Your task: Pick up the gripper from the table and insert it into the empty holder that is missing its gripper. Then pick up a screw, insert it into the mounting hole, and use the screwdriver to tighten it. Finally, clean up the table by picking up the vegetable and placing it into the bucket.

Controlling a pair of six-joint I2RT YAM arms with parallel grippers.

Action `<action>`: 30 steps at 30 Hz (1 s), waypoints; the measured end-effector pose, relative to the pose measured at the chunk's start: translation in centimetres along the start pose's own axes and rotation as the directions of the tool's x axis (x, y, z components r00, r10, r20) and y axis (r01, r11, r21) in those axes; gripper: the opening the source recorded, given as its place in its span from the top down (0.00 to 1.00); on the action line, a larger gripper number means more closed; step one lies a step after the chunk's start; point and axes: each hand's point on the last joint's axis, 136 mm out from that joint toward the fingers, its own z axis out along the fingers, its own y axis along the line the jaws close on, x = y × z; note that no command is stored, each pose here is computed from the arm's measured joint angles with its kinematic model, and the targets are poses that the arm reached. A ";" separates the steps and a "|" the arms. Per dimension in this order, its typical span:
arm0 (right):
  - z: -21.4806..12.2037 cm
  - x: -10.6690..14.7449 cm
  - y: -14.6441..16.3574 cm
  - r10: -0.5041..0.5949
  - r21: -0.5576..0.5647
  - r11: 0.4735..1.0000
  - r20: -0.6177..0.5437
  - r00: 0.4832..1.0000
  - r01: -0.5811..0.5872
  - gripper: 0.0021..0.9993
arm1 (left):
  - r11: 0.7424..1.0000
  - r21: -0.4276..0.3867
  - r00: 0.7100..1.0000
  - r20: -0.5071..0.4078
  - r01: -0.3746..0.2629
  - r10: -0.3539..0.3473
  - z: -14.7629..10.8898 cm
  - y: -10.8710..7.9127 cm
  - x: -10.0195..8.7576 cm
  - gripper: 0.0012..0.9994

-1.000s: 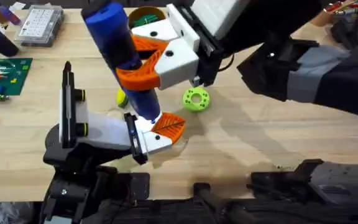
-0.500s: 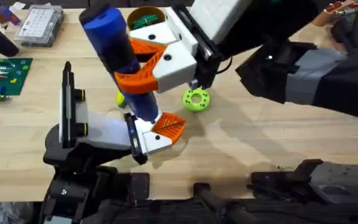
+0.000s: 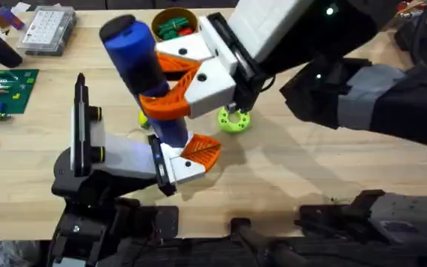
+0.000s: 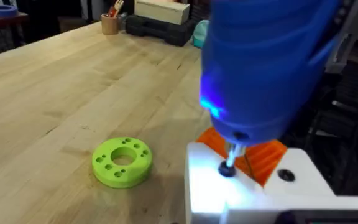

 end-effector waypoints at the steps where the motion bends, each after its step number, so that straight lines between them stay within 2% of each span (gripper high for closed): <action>1: 0.0 0.1 0.0 0.003 0.001 1.000 0.000 1.000 -0.003 0.97 | 1.000 0.000 1.000 0.000 0.000 0.000 0.0 0.0 0.0 0.99; 30: 0.0 0.1 -0.2 0.006 0.011 1.000 0.004 1.000 -0.006 0.97 | 1.000 0.000 1.000 0.000 0.000 0.000 0.0 0.0 0.0 0.99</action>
